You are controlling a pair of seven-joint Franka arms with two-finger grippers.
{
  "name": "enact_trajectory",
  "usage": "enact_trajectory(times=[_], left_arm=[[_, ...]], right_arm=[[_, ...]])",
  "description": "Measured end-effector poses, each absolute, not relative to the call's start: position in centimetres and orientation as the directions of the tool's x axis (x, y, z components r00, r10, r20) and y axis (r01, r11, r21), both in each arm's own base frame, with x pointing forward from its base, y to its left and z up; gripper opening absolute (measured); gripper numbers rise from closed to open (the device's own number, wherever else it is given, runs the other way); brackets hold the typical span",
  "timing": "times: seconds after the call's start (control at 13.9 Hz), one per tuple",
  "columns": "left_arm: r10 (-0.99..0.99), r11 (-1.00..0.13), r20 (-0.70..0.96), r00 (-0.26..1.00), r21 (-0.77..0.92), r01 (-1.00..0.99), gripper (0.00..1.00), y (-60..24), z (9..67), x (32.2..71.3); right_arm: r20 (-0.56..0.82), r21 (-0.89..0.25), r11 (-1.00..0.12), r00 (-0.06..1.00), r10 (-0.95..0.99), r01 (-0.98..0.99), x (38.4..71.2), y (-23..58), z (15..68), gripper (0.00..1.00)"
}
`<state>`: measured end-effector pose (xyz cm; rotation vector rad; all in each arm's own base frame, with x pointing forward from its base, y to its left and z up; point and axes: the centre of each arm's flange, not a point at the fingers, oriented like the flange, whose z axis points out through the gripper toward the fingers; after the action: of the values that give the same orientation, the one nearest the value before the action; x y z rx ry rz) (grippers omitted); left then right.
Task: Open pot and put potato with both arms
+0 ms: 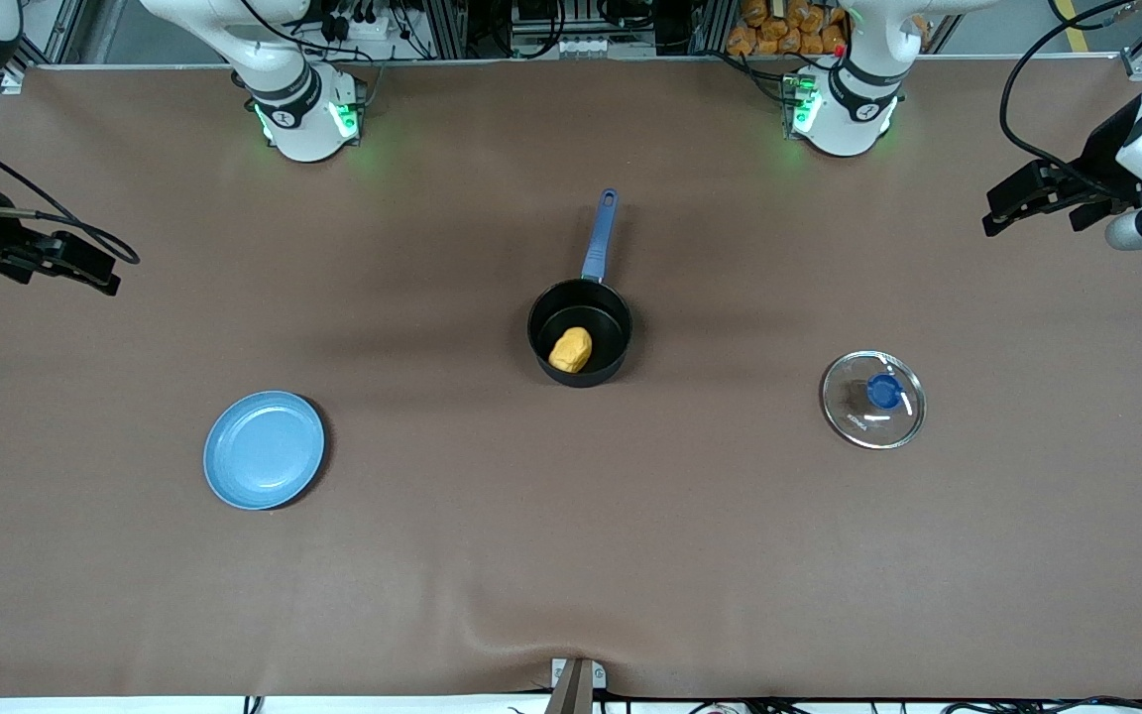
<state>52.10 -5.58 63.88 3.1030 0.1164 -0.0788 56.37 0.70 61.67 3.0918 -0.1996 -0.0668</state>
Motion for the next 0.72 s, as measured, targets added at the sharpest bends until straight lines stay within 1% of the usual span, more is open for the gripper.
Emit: enact_trajectory(times=[0.22, 0.36, 0.51, 0.72], left_arm=[[0.074, -0.997, -0.053, 0.996, 0.033, 0.076, 1.0, -5.6, 63.8, 52.1], [0.074, -0.997, -0.053, 0.996, 0.033, 0.076, 1.0, -5.6, 63.8, 52.2], [0.074, -0.997, -0.054, 0.996, 0.033, 0.076, 1.0, -5.6, 63.8, 52.2], [0.074, -0.997, -0.053, 0.996, 0.033, 0.075, 1.0, -5.6, 63.8, 52.2]], right_arm=[[-0.038, 0.044, -0.992, 0.992, -0.119, -0.117, 56.4, 1.0, 61.7, 1.0], [-0.025, 0.018, -0.995, 0.994, -0.102, -0.101, 56.6, 0.8, 61.7, 1.0], [-0.017, -0.034, -0.996, 0.996, -0.085, -0.085, 56.7, -1.6, 61.7, 1.0], [-0.02, -0.059, -0.993, 0.995, -0.102, -0.103, 56.4, -6.6, 61.5, 1.0]])
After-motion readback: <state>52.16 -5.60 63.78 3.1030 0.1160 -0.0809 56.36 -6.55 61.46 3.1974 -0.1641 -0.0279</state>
